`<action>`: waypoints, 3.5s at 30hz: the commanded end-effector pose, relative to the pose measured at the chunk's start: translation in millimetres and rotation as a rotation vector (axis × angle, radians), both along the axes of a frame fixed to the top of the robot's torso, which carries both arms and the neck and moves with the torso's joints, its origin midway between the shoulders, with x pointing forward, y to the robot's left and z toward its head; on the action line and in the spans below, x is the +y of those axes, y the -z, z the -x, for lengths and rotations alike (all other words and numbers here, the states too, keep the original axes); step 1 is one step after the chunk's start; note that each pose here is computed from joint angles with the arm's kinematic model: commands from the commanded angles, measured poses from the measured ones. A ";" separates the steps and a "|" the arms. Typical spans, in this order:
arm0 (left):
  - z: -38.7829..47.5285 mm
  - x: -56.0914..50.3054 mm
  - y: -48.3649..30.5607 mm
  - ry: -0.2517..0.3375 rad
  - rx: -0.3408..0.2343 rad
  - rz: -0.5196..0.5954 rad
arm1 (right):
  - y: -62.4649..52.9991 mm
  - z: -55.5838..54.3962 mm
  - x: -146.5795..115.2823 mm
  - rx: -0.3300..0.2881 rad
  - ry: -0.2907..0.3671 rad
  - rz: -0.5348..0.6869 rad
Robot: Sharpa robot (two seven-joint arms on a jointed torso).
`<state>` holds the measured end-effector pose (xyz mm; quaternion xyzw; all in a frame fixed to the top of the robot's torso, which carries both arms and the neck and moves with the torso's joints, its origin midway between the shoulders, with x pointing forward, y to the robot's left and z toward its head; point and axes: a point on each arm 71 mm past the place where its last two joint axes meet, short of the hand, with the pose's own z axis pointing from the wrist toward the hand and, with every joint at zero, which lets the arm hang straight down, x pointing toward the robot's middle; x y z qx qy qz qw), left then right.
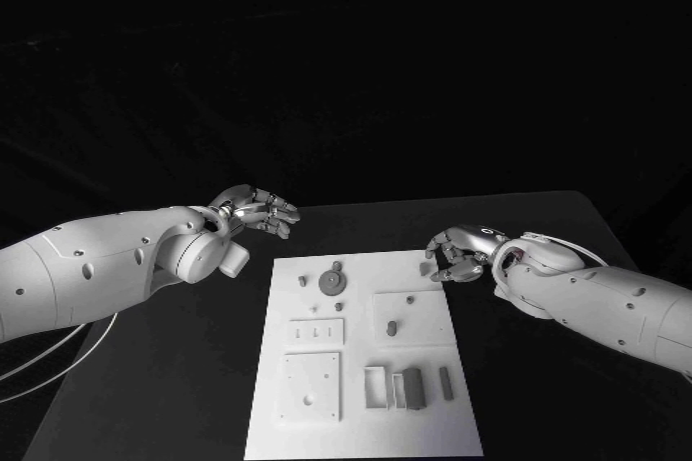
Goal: Assemble the parts on the task board
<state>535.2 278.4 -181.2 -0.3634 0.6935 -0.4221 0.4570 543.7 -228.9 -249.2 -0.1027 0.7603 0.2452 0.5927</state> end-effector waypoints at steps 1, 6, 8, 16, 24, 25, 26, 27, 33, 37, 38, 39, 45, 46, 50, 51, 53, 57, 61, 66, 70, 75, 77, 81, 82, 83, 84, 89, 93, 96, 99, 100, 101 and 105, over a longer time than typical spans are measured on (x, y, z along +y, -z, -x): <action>0.4 -2.3 -1.5 0.020 -0.009 0.001 | 3.9 0.9 2.3 0.017 -0.016 0.007; 0.9 -2.5 -1.9 0.022 -0.009 0.002 | 6.4 -0.7 1.6 0.012 -0.006 0.009; 1.0 -2.5 -2.0 0.022 -0.009 0.002 | 6.9 -1.1 1.4 0.009 -0.002 0.009; 3.1 -0.9 -2.6 0.019 -0.008 0.002 | 8.1 -2.3 5.5 -0.001 0.005 -0.001; 3.8 -3.0 -3.0 0.024 -0.009 0.004 | 11.9 -1.0 11.4 0.009 -0.008 -0.004; 3.8 -3.2 -3.0 0.024 -0.009 0.004 | 12.2 -0.8 11.8 0.010 -0.009 -0.004; 3.7 -3.2 -3.0 0.024 -0.009 0.004 | 12.4 -0.7 11.8 0.011 -0.009 -0.004; 3.7 -3.1 -3.0 0.024 -0.009 0.004 | 12.4 -0.7 11.8 0.011 -0.010 -0.004; 3.9 -2.4 -3.0 0.023 -0.008 0.003 | 12.8 -0.6 12.0 0.014 -0.012 -0.003; 4.1 -2.7 -3.1 0.024 -0.007 0.003 | 12.7 -1.1 12.6 0.009 -0.010 -0.004; 4.1 -2.8 -3.1 0.024 -0.007 0.003 | 12.7 -1.3 12.6 0.008 -0.008 -0.004; 4.1 -2.9 -3.1 0.025 -0.007 0.003 | 12.9 -1.7 12.6 0.007 -0.006 -0.004; 4.1 -2.7 -3.2 0.024 -0.007 0.003 | 13.7 -3.5 11.9 0.002 0.002 0.000; 4.1 -2.7 -3.3 0.025 -0.007 0.003 | 13.9 -3.6 12.2 0.002 0.002 0.001; 4.0 -2.9 -3.4 0.025 -0.008 0.002 | 14.8 -4.6 13.3 0.004 0.005 0.004; 4.4 -2.6 -3.9 0.026 -0.009 0.001 | 15.1 -4.6 13.3 0.005 0.006 0.005; 4.5 -2.6 -4.2 0.026 -0.009 0.001 | 16.0 -4.6 15.0 0.006 0.003 0.007; 4.7 -2.4 -4.5 0.026 -0.009 0.001 | 17.4 -4.0 17.0 0.009 -0.001 0.009; 4.7 -2.1 -4.8 0.025 -0.010 0.001 | 18.2 -3.7 18.5 0.010 -0.004 0.010; 4.7 -1.7 -5.2 0.025 -0.011 0.000 | 18.7 -3.6 18.7 0.010 -0.004 0.010; 4.7 -1.4 -5.4 0.025 -0.010 0.000 | 18.7 -3.7 18.5 0.009 -0.003 0.010; 4.8 -1.0 -5.6 0.025 -0.009 0.000 | 18.8 -4.1 18.2 0.008 0.000 0.011; 4.8 -0.8 -5.7 0.024 -0.010 -0.001 | 18.5 -4.4 17.6 0.003 0.003 0.010; 4.4 -0.8 -5.9 0.023 -0.013 -0.002 | 18.6 -4.5 17.5 0.002 0.004 0.014; 4.1 -1.0 -5.8 0.023 -0.013 -0.002 | 18.6 -4.6 17.4 0.002 0.005 0.014; 3.8 -1.2 -5.8 0.023 -0.013 -0.003 | 18.7 -4.6 17.2 0.003 0.006 0.015; 3.6 -1.6 -5.6 0.024 -0.013 -0.003 | 18.7 -4.6 16.9 0.003 0.007 0.015; 2.8 -2.4 -5.4 0.025 -0.012 -0.003 | 18.8 -4.6 16.1 0.004 0.008 0.016; 2.8 -2.5 -5.5 0.026 -0.013 -0.003 | 18.8 -4.2 16.7 0.005 0.002 0.015; 2.6 -2.6 -5.5 0.026 -0.014 -0.003 | 18.6 -3.3 18.9 0.006 -0.008 0.011; 2.7 -2.6 -5.5 0.028 -0.014 -0.002 | 18.3 -2.3 20.9 0.005 -0.016 0.007; 2.6 -2.7 -5.5 0.029 -0.013 -0.002 | 18.0 -2.1 21.3 0.004 -0.017 0.005; 2.6 -2.7 -5.4 0.030 -0.012 -0.002 | 17.8 -1.8 21.6 0.002 -0.017 0.001; 2.7 -2.7 -5.2 0.038 -0.009 -0.001 | 17.2 -1.3 22.4 0.001 -0.016 -0.008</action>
